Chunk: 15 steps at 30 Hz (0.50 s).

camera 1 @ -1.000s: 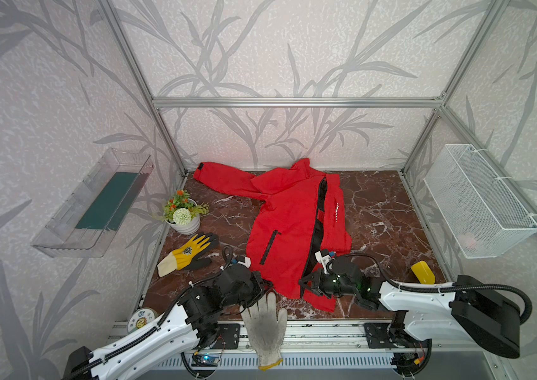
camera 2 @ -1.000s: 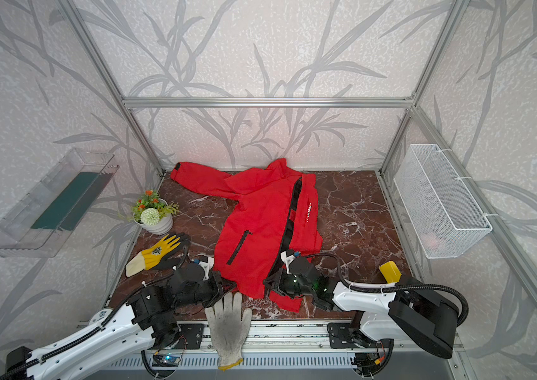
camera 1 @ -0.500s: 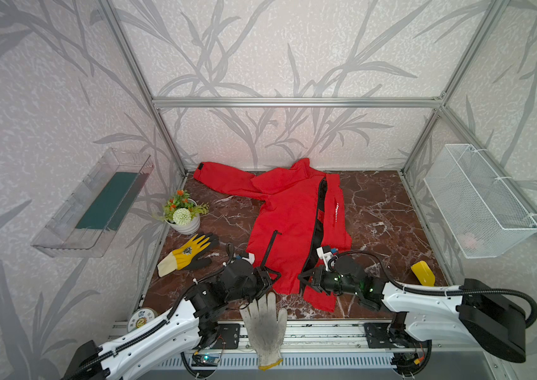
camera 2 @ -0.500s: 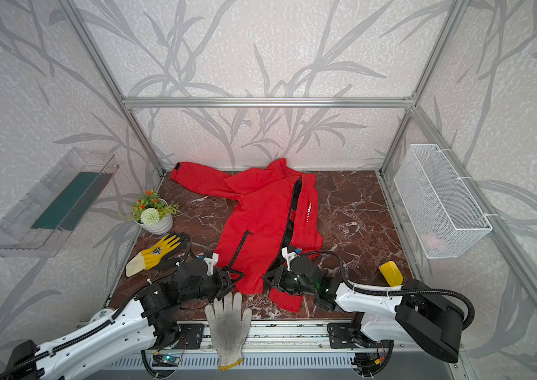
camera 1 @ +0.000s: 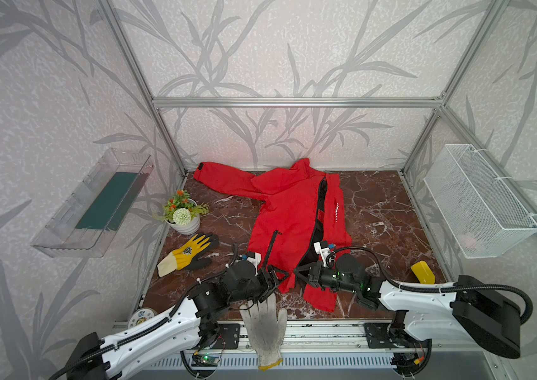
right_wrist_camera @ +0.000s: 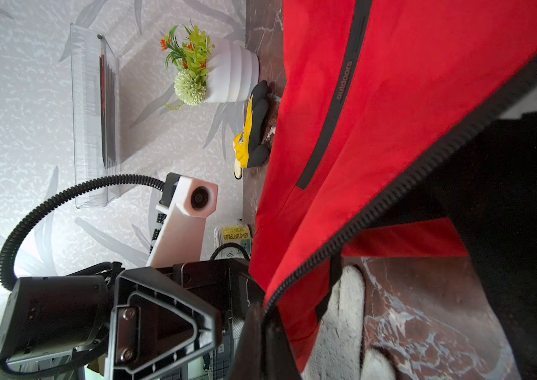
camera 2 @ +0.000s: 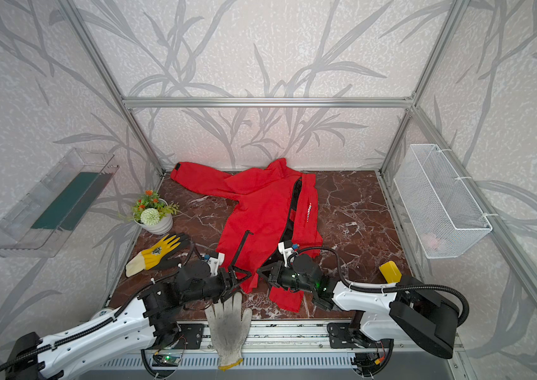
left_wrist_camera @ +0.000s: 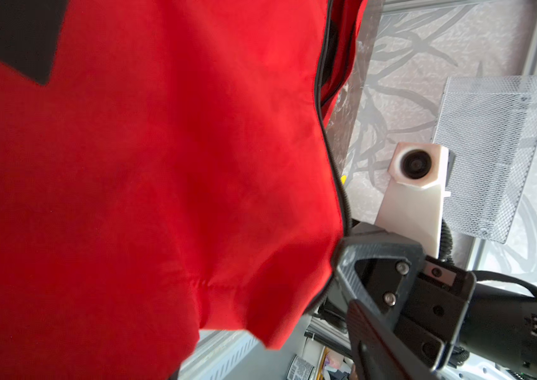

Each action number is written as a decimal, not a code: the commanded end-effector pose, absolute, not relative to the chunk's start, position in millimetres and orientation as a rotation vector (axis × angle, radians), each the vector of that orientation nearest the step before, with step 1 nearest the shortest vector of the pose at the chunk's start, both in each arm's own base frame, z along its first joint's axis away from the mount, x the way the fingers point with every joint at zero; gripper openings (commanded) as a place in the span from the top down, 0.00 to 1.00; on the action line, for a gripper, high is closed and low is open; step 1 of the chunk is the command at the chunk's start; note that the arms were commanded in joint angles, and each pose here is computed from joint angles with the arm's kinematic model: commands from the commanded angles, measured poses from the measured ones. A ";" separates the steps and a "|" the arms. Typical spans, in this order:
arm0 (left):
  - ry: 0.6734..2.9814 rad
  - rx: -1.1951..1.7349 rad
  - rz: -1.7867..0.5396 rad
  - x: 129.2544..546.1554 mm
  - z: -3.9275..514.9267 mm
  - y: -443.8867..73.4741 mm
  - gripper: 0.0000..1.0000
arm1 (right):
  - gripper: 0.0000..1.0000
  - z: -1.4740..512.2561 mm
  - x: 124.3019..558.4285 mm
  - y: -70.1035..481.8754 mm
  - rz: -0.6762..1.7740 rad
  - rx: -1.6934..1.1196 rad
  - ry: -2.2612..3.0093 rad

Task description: Zip up the jacket

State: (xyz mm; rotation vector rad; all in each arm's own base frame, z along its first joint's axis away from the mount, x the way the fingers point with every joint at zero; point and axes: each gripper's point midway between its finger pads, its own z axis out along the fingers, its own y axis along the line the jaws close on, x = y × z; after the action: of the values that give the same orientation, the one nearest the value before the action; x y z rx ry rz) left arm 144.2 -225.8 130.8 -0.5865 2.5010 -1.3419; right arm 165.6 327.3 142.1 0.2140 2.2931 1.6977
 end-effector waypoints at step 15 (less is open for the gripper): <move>2.358 -0.544 -1.429 152.0 214.4 -221.1 0.19 | 1.00 170.3 188.3 341.0 1.666 0.200 2.182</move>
State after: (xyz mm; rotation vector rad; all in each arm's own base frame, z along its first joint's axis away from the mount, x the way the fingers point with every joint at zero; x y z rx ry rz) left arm 148.8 -208.5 176.2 -0.5642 2.4702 -1.2636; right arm 177.8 328.0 148.2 0.2342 2.2677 1.6351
